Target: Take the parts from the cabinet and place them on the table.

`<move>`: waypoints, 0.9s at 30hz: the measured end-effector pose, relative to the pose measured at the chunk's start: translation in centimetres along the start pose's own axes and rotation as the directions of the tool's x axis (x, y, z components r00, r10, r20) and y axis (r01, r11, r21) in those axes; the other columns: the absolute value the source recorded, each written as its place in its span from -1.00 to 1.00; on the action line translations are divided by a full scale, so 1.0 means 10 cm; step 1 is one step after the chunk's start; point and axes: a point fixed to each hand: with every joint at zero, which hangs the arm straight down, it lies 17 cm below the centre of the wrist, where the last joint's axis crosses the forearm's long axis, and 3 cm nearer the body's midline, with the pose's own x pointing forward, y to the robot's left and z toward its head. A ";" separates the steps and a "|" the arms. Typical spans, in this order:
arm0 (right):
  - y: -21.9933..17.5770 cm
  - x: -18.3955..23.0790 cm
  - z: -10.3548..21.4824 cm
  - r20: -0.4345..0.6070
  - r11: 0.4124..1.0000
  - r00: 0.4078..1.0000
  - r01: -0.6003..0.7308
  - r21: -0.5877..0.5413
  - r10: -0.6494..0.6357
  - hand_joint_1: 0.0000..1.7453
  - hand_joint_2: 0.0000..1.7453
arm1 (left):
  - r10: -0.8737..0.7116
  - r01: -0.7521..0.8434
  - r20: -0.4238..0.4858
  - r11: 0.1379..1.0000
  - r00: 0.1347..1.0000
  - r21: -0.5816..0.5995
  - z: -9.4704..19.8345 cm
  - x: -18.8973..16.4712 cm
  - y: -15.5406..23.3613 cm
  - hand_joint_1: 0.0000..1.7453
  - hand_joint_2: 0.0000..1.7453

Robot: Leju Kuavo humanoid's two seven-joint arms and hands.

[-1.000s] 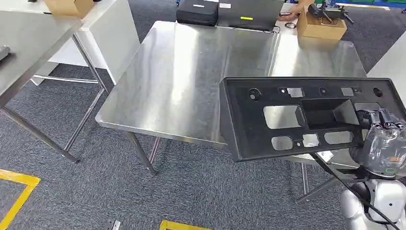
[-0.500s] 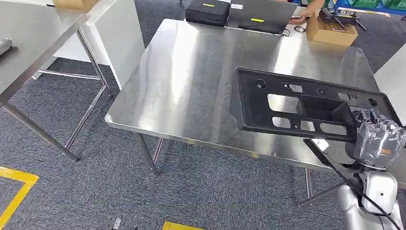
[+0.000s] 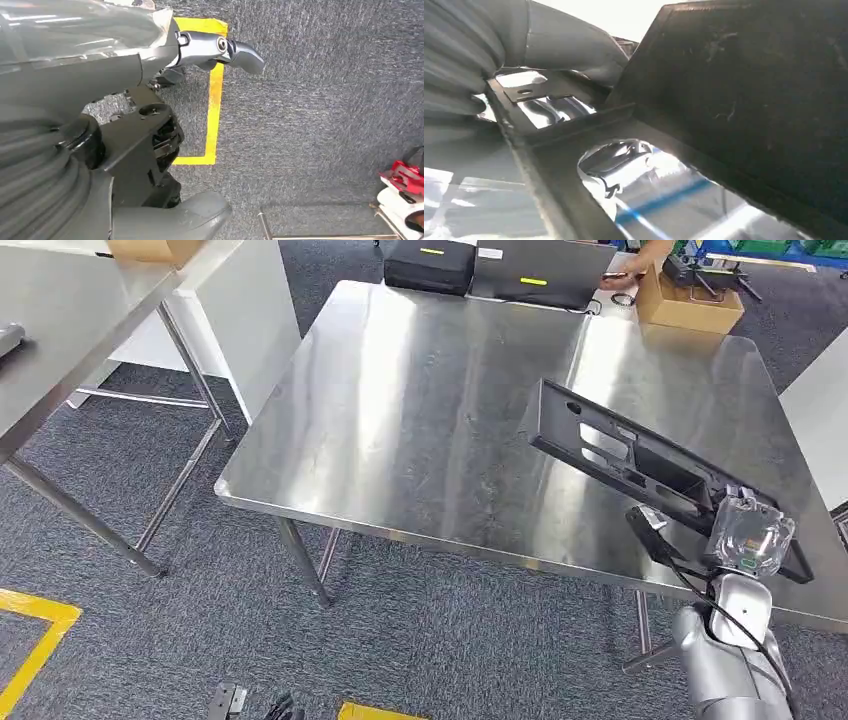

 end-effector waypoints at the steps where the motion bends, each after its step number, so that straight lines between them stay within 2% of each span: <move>1: 0.09 0.00 0.02 -0.010 1.000 1.000 -0.002 0.024 0.002 1.00 1.00 | 0.001 -0.001 0.000 1.000 1.000 0.004 0.00 0.00 0.01 -1.00 1.00; 8: 0.39 0.06 0.06 -0.057 0.993 0.998 0.004 0.119 0.002 1.00 1.00 | 0.004 -0.004 -0.002 1.000 1.000 0.019 0.03 -0.03 0.08 -1.00 1.00; 27: 0.51 0.24 0.03 -0.082 0.985 0.996 0.030 0.168 -0.017 1.00 1.00 | 0.035 -0.035 0.010 0.998 0.999 0.061 0.07 -0.04 0.21 -1.00 1.00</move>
